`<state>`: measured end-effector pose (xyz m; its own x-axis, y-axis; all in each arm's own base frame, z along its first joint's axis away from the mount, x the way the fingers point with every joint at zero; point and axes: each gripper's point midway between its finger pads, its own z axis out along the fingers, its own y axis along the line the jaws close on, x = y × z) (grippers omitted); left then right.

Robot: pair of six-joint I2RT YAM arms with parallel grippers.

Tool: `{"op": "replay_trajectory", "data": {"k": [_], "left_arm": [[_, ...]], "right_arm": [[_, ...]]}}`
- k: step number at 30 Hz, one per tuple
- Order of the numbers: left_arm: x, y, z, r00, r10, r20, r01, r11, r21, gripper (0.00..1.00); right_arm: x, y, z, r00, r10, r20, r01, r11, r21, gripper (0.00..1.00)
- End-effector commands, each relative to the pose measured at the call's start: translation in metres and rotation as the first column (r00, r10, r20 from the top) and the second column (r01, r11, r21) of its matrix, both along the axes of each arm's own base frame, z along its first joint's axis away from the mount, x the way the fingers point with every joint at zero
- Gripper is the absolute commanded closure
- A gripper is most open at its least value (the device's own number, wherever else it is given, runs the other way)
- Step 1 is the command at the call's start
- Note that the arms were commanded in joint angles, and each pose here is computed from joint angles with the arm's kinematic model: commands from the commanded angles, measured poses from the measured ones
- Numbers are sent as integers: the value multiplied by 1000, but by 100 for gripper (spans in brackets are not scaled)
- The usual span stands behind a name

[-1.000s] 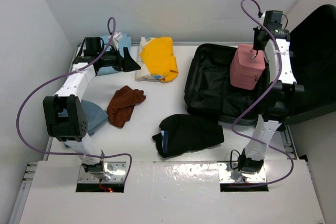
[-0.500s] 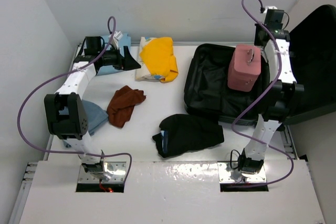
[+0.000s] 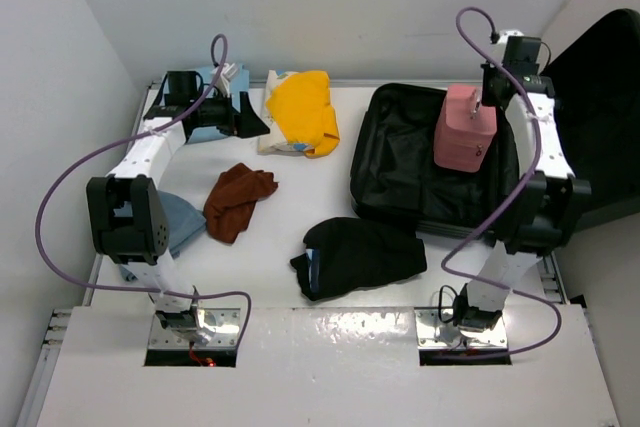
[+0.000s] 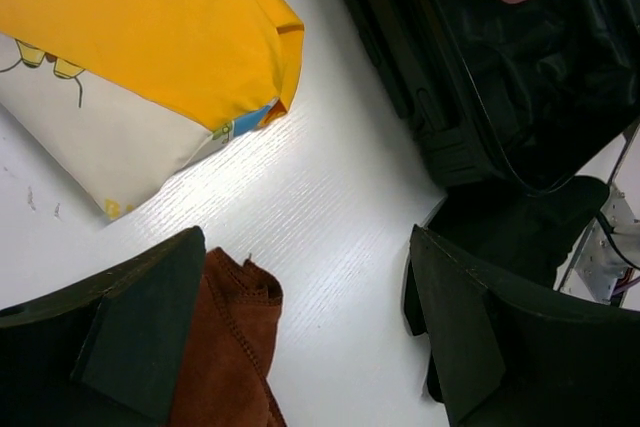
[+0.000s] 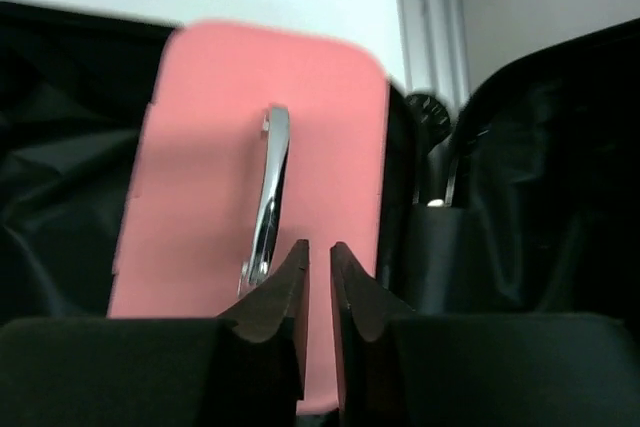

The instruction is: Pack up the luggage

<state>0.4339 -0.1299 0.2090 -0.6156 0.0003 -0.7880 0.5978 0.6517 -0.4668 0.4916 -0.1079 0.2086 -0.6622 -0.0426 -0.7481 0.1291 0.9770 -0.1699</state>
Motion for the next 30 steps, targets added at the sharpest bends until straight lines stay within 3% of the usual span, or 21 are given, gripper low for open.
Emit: {"op": "replay_trajectory", "data": {"k": [1, 5, 8, 11, 14, 16, 17, 23, 30], "left_arm": [[-8, -9, 15, 997, -37, 74, 35, 999, 29, 12], [-10, -12, 16, 996, -42, 81, 38, 998, 41, 12], [-11, -12, 13, 997, -42, 72, 39, 998, 40, 12], [-12, -12, 17, 996, -42, 81, 38, 998, 41, 12], [-13, -13, 17, 996, -49, 81, 46, 998, 35, 12], [-17, -14, 19, 996, -53, 74, 51, 998, 24, 12], [-17, -11, 19, 996, -51, 75, 49, 999, 18, 12], [-18, -7, 22, 996, -52, 69, 52, 999, -5, 12], [-13, -3, 19, 998, -39, 54, 40, 999, -11, 12]], "right_arm": [[8, 15, 83, 967, 56, 249, -43, 997, -60, 89], [15, 15, 110, 944, 45, 326, -6, 993, -121, 99], [23, 40, 105, 933, 133, 334, -121, 991, -57, 100], [31, 55, 84, 955, 113, 274, -142, 986, 88, 100], [35, 30, 45, 984, 2, 176, -49, 965, 259, 100], [31, 35, 33, 991, -9, 136, -45, 921, 388, 100], [27, 15, 27, 992, -48, 118, -7, 907, 421, 100], [14, 8, -34, 995, -59, -83, 101, 673, 733, 100], [6, -5, -43, 992, -72, -100, 122, 665, 737, 100]]}}
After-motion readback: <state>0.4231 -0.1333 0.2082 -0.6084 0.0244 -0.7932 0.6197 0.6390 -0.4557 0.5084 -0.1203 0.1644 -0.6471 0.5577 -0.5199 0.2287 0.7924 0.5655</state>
